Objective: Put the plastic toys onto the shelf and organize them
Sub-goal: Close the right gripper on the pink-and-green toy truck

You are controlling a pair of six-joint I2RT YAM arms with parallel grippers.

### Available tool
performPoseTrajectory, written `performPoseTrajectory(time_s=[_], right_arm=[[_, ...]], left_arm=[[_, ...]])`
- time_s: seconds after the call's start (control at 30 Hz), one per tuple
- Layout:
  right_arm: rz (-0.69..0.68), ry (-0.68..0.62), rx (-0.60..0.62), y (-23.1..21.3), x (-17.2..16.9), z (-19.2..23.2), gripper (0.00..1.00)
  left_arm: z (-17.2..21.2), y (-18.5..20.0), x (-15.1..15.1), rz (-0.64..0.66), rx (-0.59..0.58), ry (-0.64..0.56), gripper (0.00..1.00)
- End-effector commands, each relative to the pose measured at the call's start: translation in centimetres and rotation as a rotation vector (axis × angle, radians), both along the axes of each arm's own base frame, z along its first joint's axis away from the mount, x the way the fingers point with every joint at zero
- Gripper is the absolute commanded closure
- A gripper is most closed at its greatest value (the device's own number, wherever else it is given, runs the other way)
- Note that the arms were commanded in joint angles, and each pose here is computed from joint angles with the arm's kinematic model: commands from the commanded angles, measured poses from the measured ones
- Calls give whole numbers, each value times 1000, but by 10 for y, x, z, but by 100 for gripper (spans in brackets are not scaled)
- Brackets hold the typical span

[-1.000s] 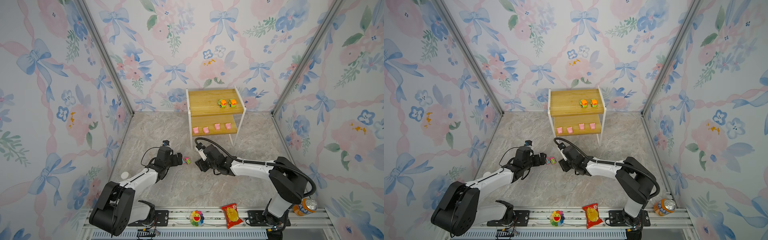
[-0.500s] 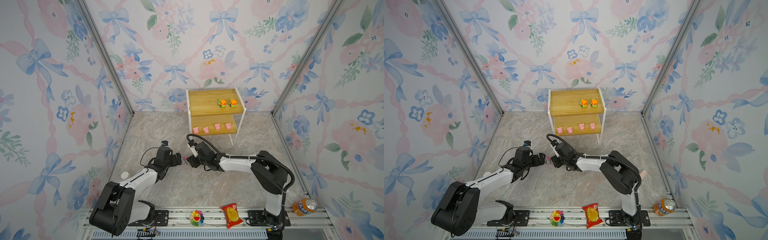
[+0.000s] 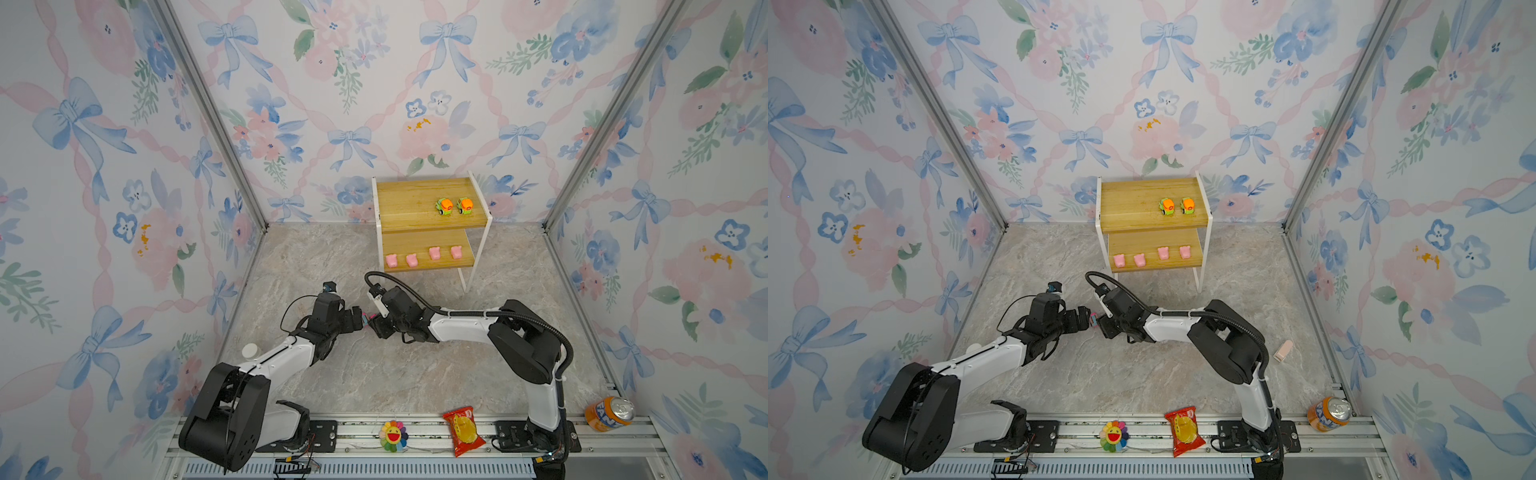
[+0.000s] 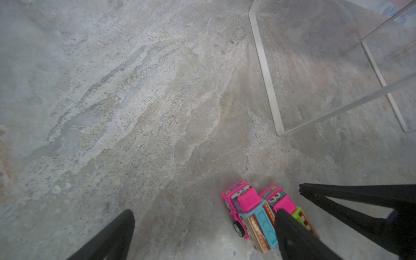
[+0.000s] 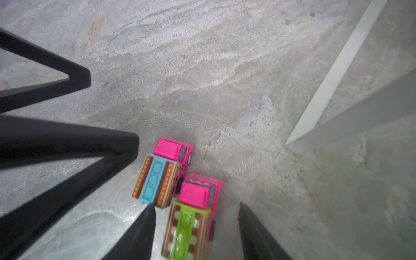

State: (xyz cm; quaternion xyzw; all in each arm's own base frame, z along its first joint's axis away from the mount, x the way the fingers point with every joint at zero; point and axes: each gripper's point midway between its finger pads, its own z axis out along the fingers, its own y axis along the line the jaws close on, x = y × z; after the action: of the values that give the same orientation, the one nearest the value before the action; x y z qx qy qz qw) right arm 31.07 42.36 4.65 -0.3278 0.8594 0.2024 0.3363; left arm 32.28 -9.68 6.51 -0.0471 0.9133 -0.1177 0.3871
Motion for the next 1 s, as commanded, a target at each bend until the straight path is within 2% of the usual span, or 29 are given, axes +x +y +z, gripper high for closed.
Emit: performPoseTrajectory(time_s=[0.0, 0.23, 0.4, 0.6, 0.97], right_arm=[[-1, 19, -16, 4, -2, -6, 39], [-4, 36, -28, 5, -2, -13, 43], [-6, 40, -43, 5, -2, -15, 57], [-9, 44, -48, 3, -4, -9, 67], [-21, 43, -25, -8, -28, 32, 71]], left_arm=[[-12, 7, -7, 23, 14, 39, 2], [-15, 7, -7, 22, 13, 46, 2], [-16, 6, -7, 19, 11, 50, 2], [-16, 8, -7, 21, 11, 50, 2], [-15, 5, -5, 5, 11, 46, 2]])
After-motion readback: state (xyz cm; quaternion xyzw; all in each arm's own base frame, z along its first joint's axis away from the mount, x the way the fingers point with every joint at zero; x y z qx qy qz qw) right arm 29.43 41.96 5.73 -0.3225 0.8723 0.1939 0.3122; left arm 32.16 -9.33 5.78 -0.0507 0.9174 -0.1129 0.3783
